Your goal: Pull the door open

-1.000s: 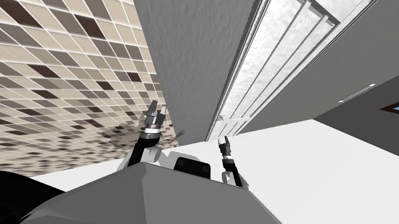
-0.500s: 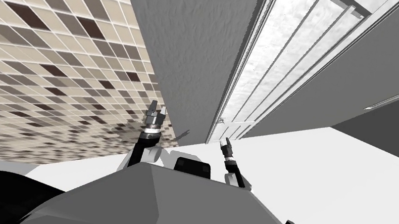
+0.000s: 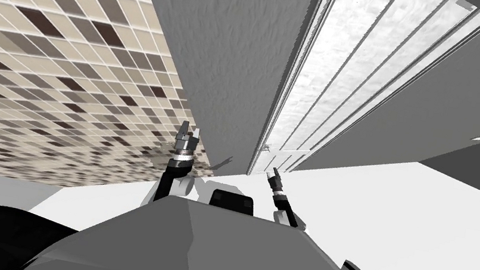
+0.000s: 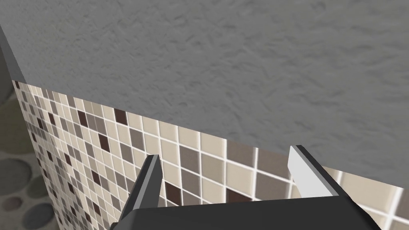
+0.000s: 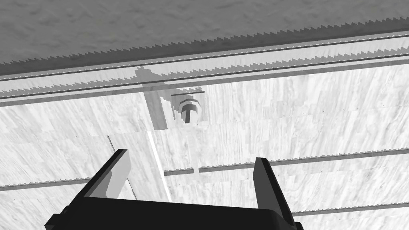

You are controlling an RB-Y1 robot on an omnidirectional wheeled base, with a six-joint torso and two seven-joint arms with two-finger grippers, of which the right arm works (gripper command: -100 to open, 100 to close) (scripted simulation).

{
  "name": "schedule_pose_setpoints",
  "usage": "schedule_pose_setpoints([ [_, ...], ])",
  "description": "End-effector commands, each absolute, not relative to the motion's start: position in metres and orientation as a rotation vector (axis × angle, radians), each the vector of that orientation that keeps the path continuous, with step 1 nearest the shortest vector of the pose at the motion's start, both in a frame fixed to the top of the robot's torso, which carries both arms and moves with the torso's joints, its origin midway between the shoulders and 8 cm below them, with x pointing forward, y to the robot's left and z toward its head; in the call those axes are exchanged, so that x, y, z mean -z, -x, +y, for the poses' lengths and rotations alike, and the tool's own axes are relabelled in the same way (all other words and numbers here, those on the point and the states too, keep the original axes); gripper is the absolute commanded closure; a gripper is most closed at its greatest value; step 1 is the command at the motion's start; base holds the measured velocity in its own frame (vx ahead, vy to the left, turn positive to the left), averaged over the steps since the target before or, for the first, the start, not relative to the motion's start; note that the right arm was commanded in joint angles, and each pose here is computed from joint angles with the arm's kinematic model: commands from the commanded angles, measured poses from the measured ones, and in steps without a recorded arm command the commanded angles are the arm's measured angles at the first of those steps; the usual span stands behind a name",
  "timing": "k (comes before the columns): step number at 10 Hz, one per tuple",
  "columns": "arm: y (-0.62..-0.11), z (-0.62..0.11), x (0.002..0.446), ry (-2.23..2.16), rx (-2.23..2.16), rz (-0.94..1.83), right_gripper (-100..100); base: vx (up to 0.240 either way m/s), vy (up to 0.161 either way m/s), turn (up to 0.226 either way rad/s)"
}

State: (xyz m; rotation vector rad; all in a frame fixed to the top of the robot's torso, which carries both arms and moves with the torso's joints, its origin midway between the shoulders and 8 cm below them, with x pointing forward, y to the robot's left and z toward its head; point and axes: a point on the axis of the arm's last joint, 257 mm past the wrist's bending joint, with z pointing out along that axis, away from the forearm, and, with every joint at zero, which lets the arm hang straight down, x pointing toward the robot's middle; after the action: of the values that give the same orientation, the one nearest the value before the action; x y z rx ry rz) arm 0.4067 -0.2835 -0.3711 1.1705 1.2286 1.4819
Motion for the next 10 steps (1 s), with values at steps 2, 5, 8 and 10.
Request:
schedule_pose_setpoints([
  [2,-0.405,-0.299,0.379,-1.165,-1.441,1.254,-100,0.050,-0.101,0.130],
  [5,-0.404,-0.323,0.387,-1.153,-1.379,1.288,-100,0.071,-0.129,0.164],
  [8,-0.403,-0.337,0.391,-1.144,-1.345,1.304,-100,0.054,-0.108,0.089],
  [10,-0.403,-0.339,0.391,-1.143,-1.340,1.307,-100,0.027,-0.054,0.058],
])
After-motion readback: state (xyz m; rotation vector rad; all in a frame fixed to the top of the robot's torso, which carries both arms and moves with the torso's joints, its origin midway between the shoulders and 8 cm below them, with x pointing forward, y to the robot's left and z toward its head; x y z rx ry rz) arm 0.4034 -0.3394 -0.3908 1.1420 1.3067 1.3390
